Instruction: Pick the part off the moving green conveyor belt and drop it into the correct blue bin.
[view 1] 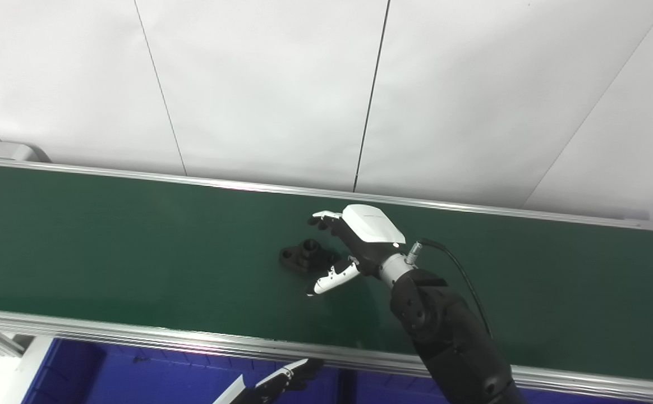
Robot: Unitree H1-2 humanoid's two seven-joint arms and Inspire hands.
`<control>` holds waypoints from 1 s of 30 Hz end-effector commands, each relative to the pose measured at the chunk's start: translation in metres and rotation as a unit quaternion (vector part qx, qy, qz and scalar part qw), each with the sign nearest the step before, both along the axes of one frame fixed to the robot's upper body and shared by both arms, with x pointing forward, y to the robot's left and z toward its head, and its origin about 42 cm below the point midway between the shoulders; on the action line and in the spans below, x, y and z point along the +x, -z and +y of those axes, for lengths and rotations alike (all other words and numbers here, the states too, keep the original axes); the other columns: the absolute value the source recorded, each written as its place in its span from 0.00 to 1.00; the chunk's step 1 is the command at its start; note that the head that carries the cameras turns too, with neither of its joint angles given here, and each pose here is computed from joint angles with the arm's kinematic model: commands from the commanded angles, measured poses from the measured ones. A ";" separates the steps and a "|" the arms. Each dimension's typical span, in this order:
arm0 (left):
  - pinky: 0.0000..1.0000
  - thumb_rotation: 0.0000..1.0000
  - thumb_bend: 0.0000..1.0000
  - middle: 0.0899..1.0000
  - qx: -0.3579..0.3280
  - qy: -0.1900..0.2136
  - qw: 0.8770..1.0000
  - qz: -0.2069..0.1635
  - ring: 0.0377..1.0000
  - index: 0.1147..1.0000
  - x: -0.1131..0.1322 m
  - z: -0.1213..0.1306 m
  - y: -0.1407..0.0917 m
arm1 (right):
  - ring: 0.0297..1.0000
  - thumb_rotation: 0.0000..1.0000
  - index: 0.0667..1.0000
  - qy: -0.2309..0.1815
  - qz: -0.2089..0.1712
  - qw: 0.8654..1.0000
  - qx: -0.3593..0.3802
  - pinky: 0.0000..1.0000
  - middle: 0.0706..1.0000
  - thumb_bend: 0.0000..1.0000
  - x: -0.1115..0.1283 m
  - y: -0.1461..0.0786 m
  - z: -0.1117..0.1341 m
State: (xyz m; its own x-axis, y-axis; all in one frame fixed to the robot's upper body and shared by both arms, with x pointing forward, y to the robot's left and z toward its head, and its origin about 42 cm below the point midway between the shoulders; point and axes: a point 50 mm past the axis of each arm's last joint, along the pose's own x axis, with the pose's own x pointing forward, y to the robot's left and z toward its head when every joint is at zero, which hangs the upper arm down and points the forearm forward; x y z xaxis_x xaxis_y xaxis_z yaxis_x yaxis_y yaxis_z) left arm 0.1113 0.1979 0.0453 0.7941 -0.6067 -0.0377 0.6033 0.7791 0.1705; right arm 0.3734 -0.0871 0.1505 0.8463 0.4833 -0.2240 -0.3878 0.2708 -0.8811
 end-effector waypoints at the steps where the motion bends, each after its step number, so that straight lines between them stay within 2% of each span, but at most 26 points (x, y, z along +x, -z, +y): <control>1: 0.87 0.27 0.90 0.92 -0.017 -0.003 1.000 -0.022 0.90 0.89 -0.002 -0.003 -0.008 | 0.73 0.32 0.79 -0.018 -0.038 0.999 0.011 0.63 0.77 0.82 0.007 -0.015 0.005; 8: 0.87 0.29 0.89 0.92 -0.014 -0.003 1.000 -0.026 0.90 0.89 -0.003 -0.005 -0.012 | 0.73 0.28 0.78 -0.008 -0.024 1.000 -0.006 0.63 0.76 0.78 0.014 -0.006 -0.003; 12: 0.86 0.28 0.89 0.92 -0.016 -0.003 1.000 -0.027 0.89 0.89 -0.001 -0.008 -0.015 | 0.64 0.13 0.75 -0.009 -0.005 1.000 -0.027 0.53 0.71 0.71 0.017 0.002 -0.013; 17: 0.86 0.30 0.90 0.92 -0.014 -0.004 1.000 -0.026 0.88 0.89 0.000 -0.010 -0.016 | 0.59 0.06 0.75 -0.017 0.004 0.999 -0.051 0.48 0.69 0.68 0.013 0.012 -0.020; 18: 0.86 0.30 0.90 0.92 -0.013 -0.004 1.000 -0.027 0.88 0.90 0.000 -0.011 -0.016 | 0.51 0.03 0.74 -0.019 0.004 0.998 -0.054 0.41 0.66 0.67 0.012 0.014 -0.021; 20: 0.86 0.31 0.90 0.92 -0.018 -0.004 0.999 -0.028 0.88 0.90 0.001 -0.012 -0.016 | 0.42 0.01 0.73 -0.024 0.004 0.998 -0.061 0.33 0.64 0.66 0.010 0.018 -0.023; 21: 0.86 0.30 0.90 0.92 -0.018 -0.005 0.999 -0.028 0.88 0.89 0.002 -0.012 -0.017 | 0.41 0.00 0.72 -0.030 0.004 0.997 -0.069 0.32 0.61 0.66 0.008 0.021 -0.023; 23: 0.84 0.30 0.91 0.92 -0.018 -0.006 0.999 -0.028 0.87 0.89 0.002 -0.013 -0.017 | 0.37 0.00 0.71 -0.039 0.003 0.996 -0.077 0.30 0.48 0.58 0.006 0.025 -0.023; 24: 0.84 0.30 0.91 0.91 -0.020 -0.006 0.999 -0.028 0.87 0.89 0.002 -0.014 -0.018 | 0.37 0.00 0.71 -0.043 0.000 0.996 -0.075 0.30 0.47 0.56 0.004 0.027 -0.023; 26: 0.83 0.29 0.91 0.91 -0.020 -0.008 0.999 -0.027 0.87 0.89 0.002 -0.014 -0.018 | 0.30 0.00 0.67 -0.050 -0.010 0.996 -0.070 0.25 0.44 0.56 0.000 0.030 -0.022; 28: 0.83 0.29 0.91 0.91 -0.019 -0.008 0.999 -0.027 0.87 0.89 0.002 -0.014 -0.018 | 0.28 0.00 0.64 -0.056 -0.020 0.996 -0.068 0.23 0.44 0.56 -0.003 0.033 -0.021; 29: 0.84 0.29 0.91 0.92 -0.017 -0.008 0.999 -0.027 0.87 0.89 0.002 -0.014 -0.019 | 0.29 0.00 0.53 -0.058 -0.023 0.996 -0.067 0.24 0.44 0.54 -0.005 0.034 -0.020; 30: 0.83 0.30 0.91 0.91 -0.017 -0.009 0.999 -0.028 0.87 0.89 0.002 -0.014 -0.019 | 0.31 0.00 0.50 -0.060 -0.025 0.996 -0.066 0.25 0.44 0.53 -0.007 0.036 -0.019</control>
